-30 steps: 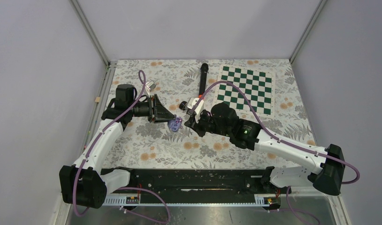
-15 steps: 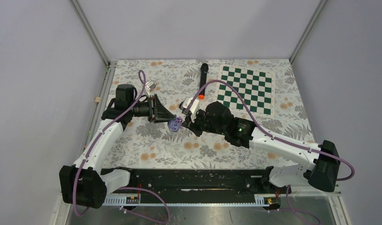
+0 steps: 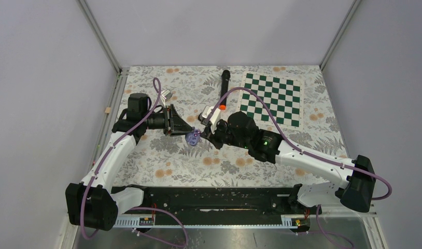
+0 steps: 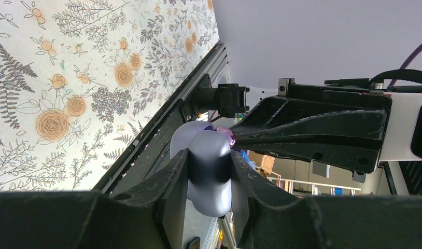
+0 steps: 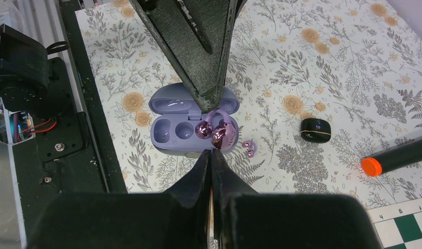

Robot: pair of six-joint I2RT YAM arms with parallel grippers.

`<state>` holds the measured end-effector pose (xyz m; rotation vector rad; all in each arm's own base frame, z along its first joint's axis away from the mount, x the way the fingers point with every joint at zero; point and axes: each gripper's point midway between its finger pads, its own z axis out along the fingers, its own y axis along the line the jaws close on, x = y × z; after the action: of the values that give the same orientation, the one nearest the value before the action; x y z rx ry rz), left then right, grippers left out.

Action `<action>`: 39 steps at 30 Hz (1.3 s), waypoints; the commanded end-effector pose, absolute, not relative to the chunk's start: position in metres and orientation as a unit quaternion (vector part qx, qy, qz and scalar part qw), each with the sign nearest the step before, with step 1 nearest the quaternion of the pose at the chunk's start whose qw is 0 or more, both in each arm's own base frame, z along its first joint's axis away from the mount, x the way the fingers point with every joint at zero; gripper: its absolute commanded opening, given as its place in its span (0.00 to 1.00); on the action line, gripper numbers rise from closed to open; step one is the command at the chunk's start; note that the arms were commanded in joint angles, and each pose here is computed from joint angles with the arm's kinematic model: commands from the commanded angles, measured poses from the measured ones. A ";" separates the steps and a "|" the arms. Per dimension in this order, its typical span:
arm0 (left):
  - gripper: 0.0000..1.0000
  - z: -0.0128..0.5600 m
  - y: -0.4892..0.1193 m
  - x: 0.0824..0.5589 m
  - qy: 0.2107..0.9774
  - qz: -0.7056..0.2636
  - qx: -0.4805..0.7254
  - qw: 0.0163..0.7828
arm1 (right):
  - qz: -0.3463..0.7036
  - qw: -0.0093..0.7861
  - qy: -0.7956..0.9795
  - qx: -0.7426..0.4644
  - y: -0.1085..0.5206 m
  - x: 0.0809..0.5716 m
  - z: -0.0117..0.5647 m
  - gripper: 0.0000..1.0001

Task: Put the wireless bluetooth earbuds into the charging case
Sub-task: Adjust the right earbud in the right side groove of the charging case.

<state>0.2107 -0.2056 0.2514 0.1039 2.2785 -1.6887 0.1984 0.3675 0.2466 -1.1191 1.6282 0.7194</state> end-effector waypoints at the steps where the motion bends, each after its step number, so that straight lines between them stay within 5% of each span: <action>1: 0.00 0.276 -0.208 0.210 0.774 -0.602 0.078 0.182 | 0.299 0.536 0.651 -0.447 0.374 0.208 0.277 0.00; 33: 0.00 0.277 -0.208 0.206 0.771 -0.604 0.083 0.184 | 0.290 0.542 0.667 -0.422 0.370 0.218 0.282 0.00; 39: 0.00 0.271 -0.205 0.215 0.781 -0.592 0.060 0.189 | 0.260 0.584 0.687 -0.345 0.336 0.231 0.293 0.00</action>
<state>0.2098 -0.2056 0.2525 0.1087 2.2752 -1.6917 0.2152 0.3644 0.2573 -1.0248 1.6396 0.6609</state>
